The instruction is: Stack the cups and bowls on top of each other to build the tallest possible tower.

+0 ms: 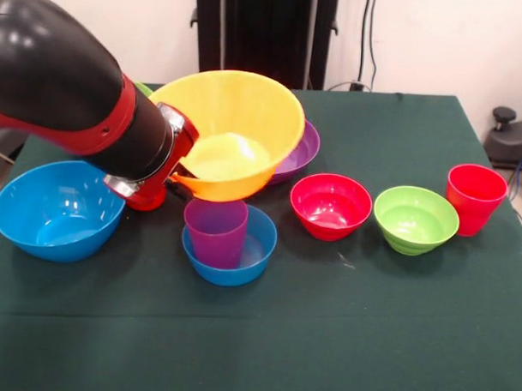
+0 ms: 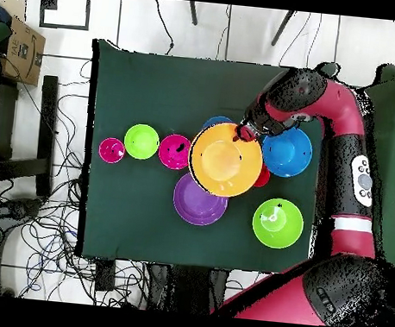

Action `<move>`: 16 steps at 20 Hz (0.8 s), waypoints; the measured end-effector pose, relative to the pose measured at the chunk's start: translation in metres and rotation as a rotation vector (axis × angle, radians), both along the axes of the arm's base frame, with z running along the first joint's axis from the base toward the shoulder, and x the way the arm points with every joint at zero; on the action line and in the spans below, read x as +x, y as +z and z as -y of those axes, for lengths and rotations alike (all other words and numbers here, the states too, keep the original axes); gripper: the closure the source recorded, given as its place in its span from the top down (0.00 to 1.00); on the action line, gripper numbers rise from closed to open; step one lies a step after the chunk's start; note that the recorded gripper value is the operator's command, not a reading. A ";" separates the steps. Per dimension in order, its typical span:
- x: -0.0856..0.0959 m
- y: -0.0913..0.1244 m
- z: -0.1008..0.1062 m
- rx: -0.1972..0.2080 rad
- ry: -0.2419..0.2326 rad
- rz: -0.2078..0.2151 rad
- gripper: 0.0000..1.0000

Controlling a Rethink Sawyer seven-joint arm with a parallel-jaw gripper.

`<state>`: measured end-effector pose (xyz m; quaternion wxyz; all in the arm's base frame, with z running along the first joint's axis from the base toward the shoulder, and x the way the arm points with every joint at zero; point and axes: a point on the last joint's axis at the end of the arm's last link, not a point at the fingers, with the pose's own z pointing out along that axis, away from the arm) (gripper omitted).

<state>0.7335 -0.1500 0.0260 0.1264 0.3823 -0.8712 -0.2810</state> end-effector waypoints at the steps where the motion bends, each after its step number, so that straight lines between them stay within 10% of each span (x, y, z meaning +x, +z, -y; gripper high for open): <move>1: 0.002 0.000 0.000 -0.002 -0.001 0.002 0.00; 16: 0.039 0.012 -0.022 -0.039 -0.013 0.052 0.00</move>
